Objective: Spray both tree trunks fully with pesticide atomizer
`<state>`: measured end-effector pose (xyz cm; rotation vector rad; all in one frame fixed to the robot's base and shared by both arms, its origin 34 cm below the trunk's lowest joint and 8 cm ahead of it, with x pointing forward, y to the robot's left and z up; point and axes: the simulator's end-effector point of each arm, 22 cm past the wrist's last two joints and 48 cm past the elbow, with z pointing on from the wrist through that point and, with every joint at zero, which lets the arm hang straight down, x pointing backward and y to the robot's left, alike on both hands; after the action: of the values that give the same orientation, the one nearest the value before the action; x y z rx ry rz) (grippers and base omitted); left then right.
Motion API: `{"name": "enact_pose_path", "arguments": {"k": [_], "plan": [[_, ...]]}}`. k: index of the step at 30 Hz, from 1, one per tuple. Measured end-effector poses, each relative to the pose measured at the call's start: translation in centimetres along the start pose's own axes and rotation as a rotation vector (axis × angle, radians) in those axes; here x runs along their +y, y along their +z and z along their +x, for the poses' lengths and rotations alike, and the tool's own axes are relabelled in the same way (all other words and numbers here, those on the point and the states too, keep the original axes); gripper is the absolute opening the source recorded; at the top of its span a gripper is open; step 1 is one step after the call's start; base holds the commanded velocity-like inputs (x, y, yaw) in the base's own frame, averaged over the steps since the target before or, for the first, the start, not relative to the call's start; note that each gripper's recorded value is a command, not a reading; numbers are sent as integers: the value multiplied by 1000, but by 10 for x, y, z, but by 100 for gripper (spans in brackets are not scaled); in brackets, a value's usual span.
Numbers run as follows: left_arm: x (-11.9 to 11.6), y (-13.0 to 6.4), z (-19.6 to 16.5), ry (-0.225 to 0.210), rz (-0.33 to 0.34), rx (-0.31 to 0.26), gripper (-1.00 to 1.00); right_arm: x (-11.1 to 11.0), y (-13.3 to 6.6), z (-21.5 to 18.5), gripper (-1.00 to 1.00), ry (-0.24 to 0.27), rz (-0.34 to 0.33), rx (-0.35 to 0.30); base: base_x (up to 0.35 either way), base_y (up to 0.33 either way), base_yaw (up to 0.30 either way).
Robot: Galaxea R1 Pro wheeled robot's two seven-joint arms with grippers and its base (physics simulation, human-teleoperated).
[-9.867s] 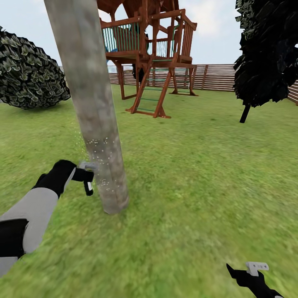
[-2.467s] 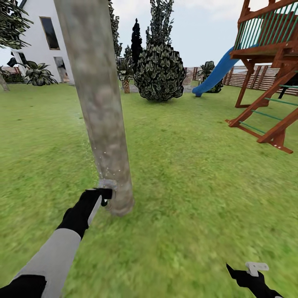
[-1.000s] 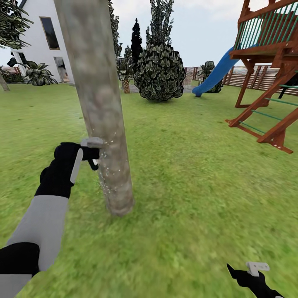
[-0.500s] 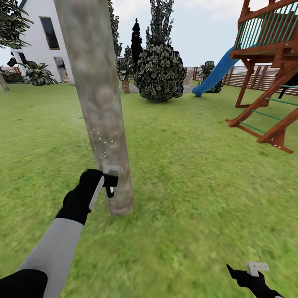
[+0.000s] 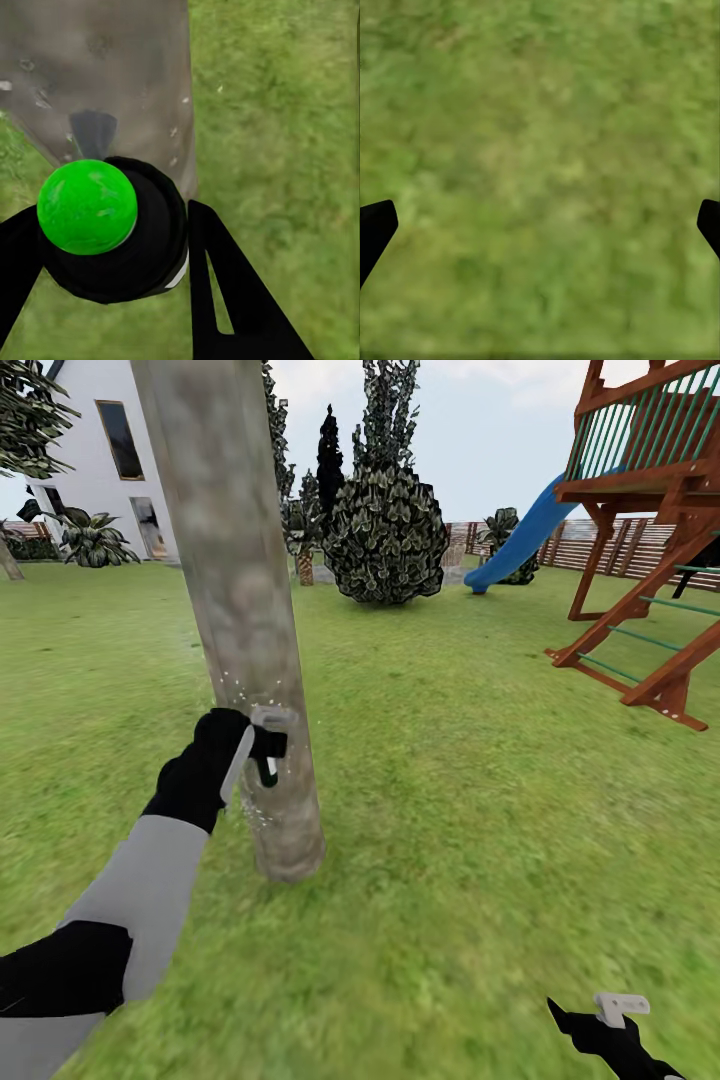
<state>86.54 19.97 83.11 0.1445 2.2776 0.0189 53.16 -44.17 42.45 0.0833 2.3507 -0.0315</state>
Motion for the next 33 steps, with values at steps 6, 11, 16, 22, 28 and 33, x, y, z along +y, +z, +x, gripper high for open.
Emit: {"name": "enact_pose_path", "arguments": {"k": [6,11,16,22,28,33], "plan": [[-4,-23,-59,0,9,-82,-100,0,0,0,100,0,0,0,0,0,0],[-5,-21,-54,0,8,-75,-100,0,0,0,100,0,0,0,0,0,0],[-4,-18,-48,1,6,-63,-100,0,0,0,100,0,0,0,0,0,0],[-8,0,-6,-3,16,0,-100,0,0,0,100,0,0,1,0,0,0],[-15,19,56,-7,28,86,-100,1,0,0,100,-1,-1,1,0,0,0],[-20,28,93,-9,38,138,-100,1,0,1,100,-1,-2,2,0,0,0]]}}
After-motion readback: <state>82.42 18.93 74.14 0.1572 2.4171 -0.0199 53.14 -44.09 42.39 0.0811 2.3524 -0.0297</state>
